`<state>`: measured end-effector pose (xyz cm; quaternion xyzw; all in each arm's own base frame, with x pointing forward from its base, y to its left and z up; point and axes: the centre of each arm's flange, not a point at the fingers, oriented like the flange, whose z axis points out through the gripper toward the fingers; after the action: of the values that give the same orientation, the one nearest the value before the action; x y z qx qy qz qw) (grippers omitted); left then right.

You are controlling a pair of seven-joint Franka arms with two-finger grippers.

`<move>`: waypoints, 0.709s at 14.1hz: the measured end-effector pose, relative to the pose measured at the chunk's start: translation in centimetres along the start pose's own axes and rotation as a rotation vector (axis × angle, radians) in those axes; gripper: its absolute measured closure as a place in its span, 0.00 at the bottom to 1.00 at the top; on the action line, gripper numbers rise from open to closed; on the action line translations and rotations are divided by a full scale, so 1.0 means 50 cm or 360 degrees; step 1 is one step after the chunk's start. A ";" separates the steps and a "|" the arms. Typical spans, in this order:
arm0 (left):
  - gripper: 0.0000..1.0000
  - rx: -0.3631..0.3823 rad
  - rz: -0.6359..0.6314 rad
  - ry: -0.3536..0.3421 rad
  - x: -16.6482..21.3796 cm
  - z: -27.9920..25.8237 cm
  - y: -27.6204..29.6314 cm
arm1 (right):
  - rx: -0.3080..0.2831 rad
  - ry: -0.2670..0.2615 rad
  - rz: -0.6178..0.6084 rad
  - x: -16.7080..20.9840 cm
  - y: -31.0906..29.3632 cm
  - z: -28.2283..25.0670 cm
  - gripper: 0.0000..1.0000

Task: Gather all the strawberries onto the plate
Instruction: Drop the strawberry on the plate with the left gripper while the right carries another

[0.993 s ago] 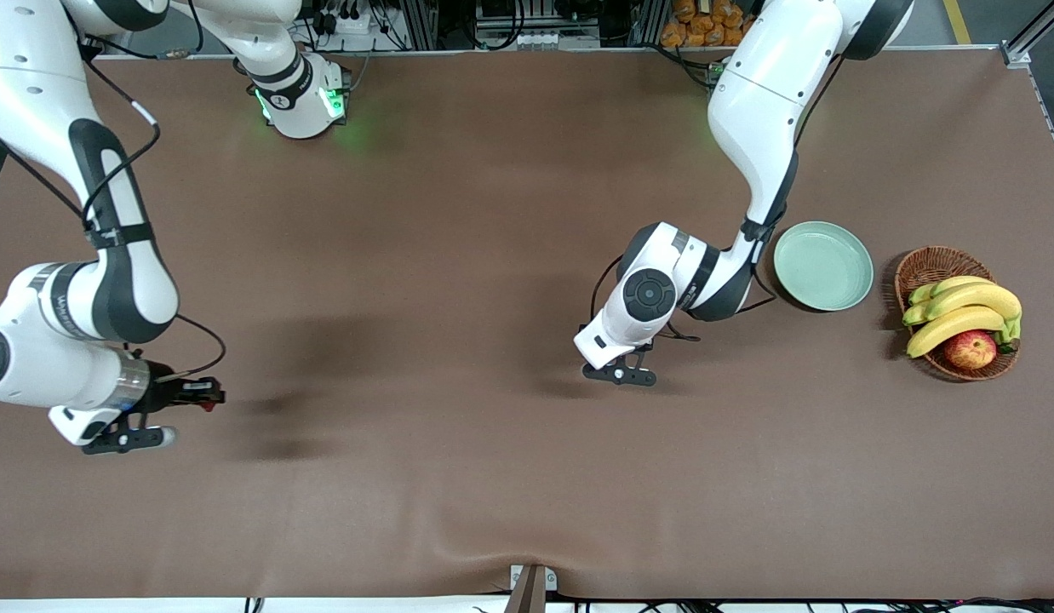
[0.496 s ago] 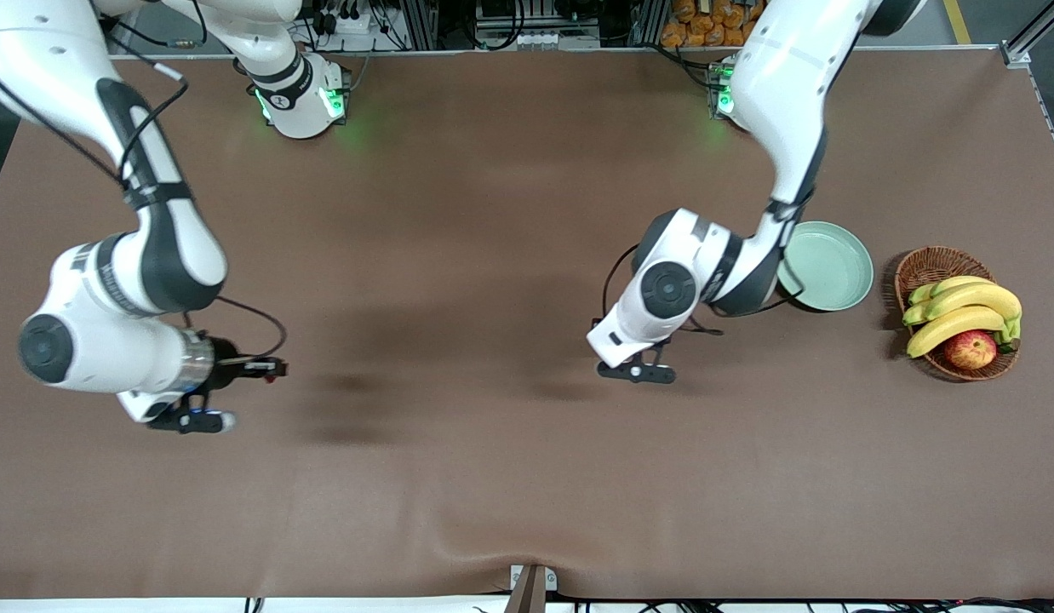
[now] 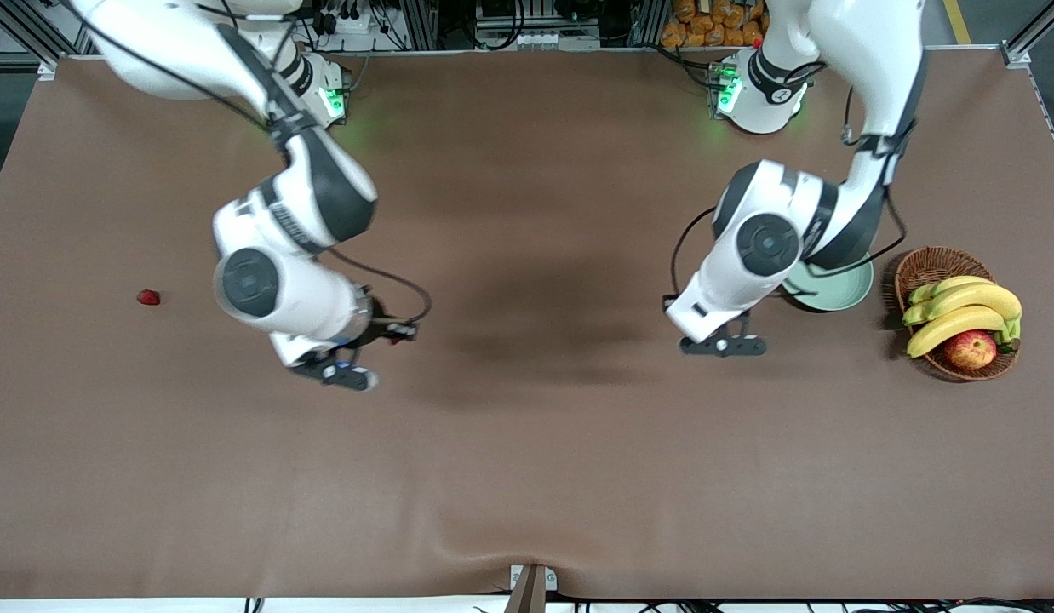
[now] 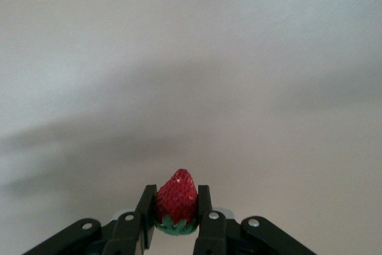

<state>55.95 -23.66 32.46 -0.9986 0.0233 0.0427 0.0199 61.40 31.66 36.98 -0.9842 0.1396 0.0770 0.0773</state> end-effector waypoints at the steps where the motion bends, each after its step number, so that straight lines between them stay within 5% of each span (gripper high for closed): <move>1: 0.68 0.0003 0.0018 -0.0007 -0.014 -0.006 -0.030 | 0.0014 0.0014 0.0033 -0.025 -0.032 0.012 0.68; 5: 0.68 0.0001 0.0054 -0.0065 -0.062 0.001 -0.192 | 0.0105 0.0060 0.0200 -0.104 -0.139 0.080 0.68; 10: 0.68 -0.0036 0.0127 -0.0132 -0.118 0.030 -0.398 | 0.0329 0.0112 0.0363 -0.212 -0.272 0.224 0.68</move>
<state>50.90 -3.49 32.24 -0.9944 0.0617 0.0851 0.0080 53.80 49.31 29.64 -0.9509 0.2601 0.0358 0.1639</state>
